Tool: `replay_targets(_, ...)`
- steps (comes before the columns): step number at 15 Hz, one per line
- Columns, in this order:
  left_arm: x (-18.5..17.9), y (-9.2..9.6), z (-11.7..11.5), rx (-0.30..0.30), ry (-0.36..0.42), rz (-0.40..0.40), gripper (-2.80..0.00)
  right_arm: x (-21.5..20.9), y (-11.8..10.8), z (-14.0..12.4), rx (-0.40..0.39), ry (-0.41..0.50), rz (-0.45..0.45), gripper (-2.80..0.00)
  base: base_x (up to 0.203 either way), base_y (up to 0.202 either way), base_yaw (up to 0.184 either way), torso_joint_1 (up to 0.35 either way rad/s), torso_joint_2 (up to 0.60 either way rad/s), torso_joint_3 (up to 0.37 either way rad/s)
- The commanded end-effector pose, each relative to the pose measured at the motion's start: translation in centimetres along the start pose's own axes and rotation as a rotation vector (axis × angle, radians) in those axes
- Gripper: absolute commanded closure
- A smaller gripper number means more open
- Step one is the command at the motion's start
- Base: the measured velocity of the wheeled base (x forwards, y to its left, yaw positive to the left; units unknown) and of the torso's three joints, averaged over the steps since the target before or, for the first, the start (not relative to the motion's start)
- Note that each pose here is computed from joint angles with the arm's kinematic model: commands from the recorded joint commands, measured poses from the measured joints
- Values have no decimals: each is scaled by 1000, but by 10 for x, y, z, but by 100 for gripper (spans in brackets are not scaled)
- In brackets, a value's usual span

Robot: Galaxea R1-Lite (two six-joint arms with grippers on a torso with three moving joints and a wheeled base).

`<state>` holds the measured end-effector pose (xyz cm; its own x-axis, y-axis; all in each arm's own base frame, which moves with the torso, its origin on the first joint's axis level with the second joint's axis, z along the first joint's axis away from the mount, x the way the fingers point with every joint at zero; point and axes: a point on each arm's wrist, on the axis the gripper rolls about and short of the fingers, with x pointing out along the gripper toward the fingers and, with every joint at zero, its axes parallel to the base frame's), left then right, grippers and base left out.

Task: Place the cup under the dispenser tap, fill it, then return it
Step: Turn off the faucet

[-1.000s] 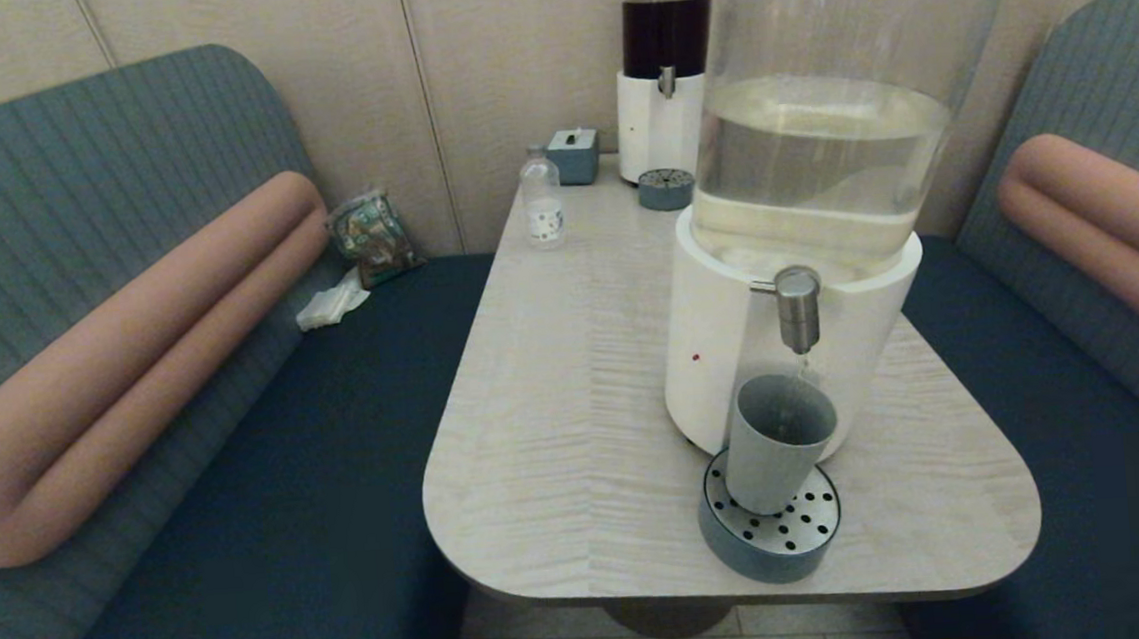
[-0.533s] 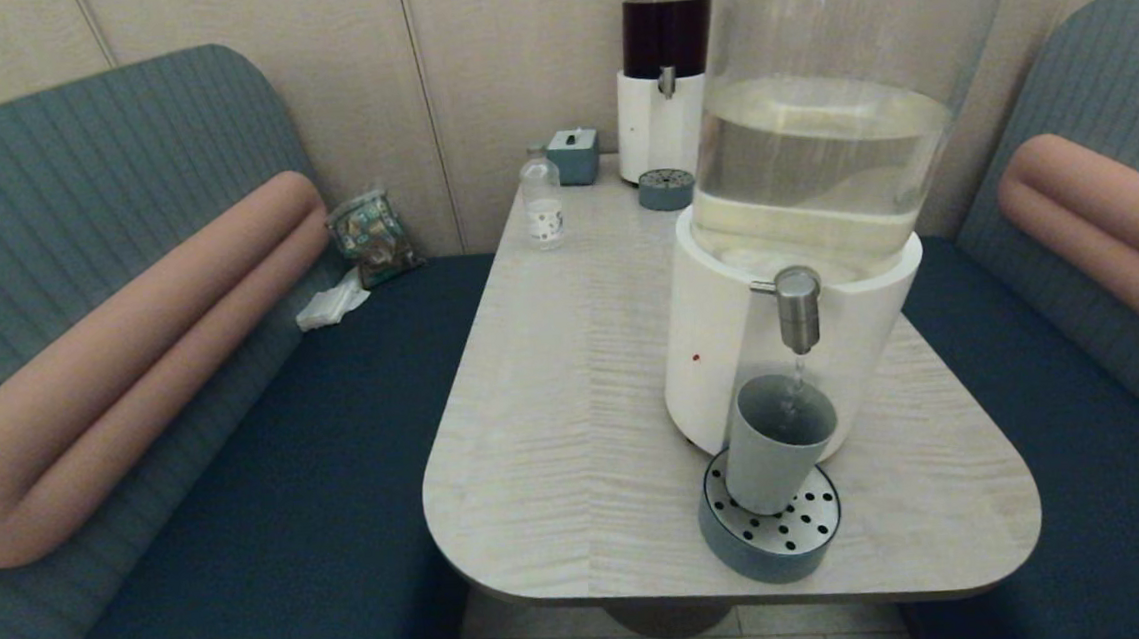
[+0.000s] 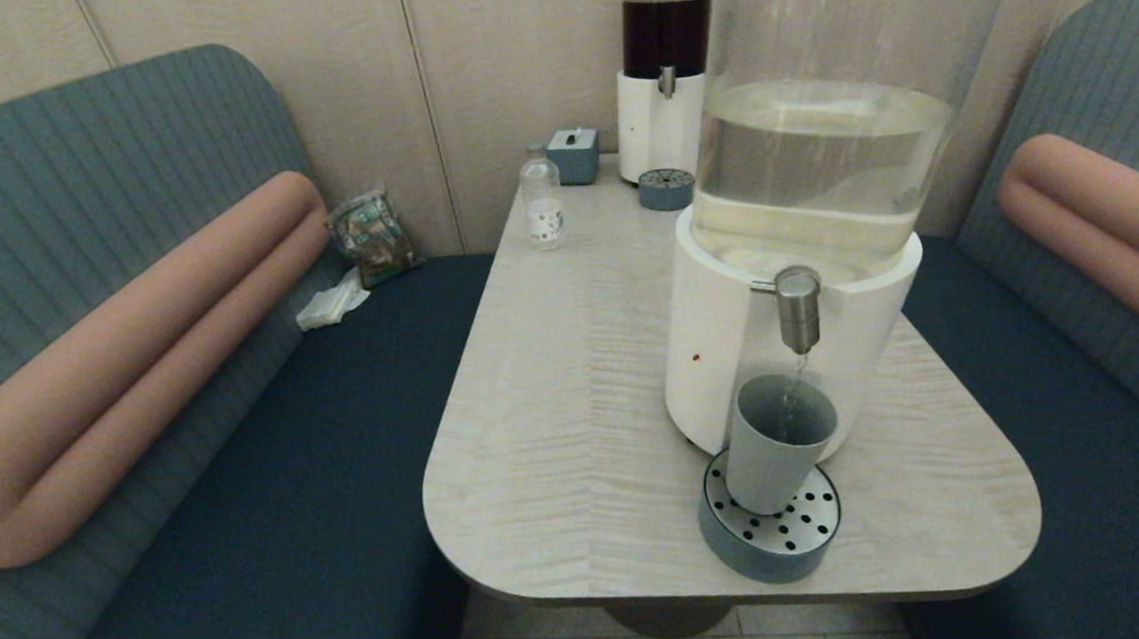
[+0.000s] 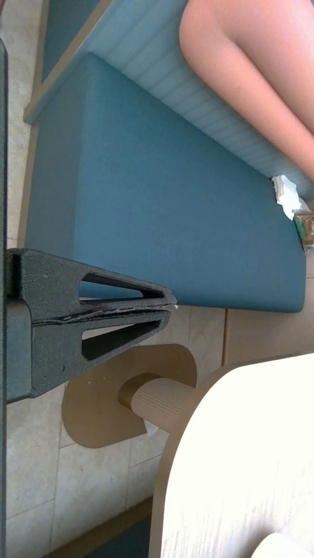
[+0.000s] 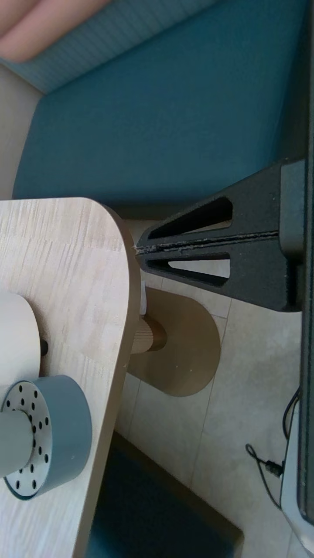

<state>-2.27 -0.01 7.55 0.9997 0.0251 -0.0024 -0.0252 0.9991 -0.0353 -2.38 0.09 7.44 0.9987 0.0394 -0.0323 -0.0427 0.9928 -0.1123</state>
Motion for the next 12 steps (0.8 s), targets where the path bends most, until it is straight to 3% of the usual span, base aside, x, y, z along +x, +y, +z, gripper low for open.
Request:
replay_targets(1,0,0,0,-1,0,1,0,0,0,0,5,2,2,0,0,0,0,0,0,0)
replay_targets(8,0,0,0,20,4,-2,0,0,0,-1,6,0,4,0,0,0,0,0,0,0)
replay_targets(10,0,0,0,-4,-1,-3,0,0,0,-1,6,-1,4,0,0,0,0,0,0,0)
replay_targets(12,-4,-1,19,-28,-67,-10,0,0,0,-1,6,-1,4,0,0,0,0,0,0,0)
